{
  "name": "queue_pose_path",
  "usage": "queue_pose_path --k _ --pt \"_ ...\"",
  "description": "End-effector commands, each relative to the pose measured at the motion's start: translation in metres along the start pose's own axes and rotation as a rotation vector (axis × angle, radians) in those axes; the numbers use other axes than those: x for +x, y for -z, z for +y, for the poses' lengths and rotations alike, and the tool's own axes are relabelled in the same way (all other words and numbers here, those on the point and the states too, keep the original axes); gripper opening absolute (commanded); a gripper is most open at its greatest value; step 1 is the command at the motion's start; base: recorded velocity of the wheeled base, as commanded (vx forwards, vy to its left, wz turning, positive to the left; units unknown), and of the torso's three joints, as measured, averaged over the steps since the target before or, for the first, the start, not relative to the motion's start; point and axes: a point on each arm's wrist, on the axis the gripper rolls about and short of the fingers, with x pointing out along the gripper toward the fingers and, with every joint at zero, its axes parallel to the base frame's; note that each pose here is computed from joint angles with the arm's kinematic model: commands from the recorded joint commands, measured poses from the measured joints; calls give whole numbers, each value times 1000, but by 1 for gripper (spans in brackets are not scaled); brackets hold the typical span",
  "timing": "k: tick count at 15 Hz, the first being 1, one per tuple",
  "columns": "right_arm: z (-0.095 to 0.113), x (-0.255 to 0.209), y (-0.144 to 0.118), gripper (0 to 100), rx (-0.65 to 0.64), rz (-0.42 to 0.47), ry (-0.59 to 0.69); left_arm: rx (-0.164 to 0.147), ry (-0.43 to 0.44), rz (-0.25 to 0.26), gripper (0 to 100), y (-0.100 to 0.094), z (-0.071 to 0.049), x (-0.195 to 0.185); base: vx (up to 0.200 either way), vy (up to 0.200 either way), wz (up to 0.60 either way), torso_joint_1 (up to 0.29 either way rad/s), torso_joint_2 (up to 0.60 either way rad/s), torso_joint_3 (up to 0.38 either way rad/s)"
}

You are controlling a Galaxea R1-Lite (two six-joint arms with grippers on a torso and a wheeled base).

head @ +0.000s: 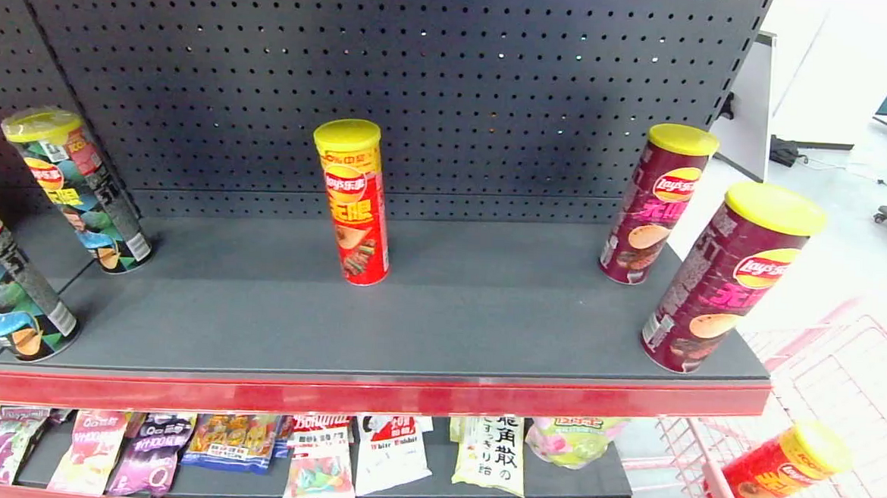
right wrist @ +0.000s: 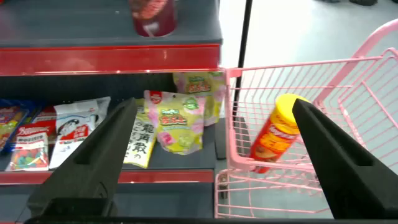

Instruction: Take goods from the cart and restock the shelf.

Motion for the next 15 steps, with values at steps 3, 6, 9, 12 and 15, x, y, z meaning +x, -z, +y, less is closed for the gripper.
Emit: queue_pose_path --k 3,6,9,12,15 --pt "0 0 0 100 0 0 0 -1 -1 0 100 0 0 0 0 -67 0 -1 -1 1" --pt "0 0 0 100 0 0 1 -2 1 0 100 0 0 0 0 0 -400 3 2 2" --pt "0 0 0 100 0 0 1 -2 1 0 100 0 0 0 0 0 -600 -1 1 -1" --pt "0 0 0 100 2 0 1 -2 -1 0 100 0 0 0 0 0 -600 1 1 2" --pt "0 0 0 100 0 0 1 -4 1 0 100 0 0 0 0 0 -200 -1 1 1"
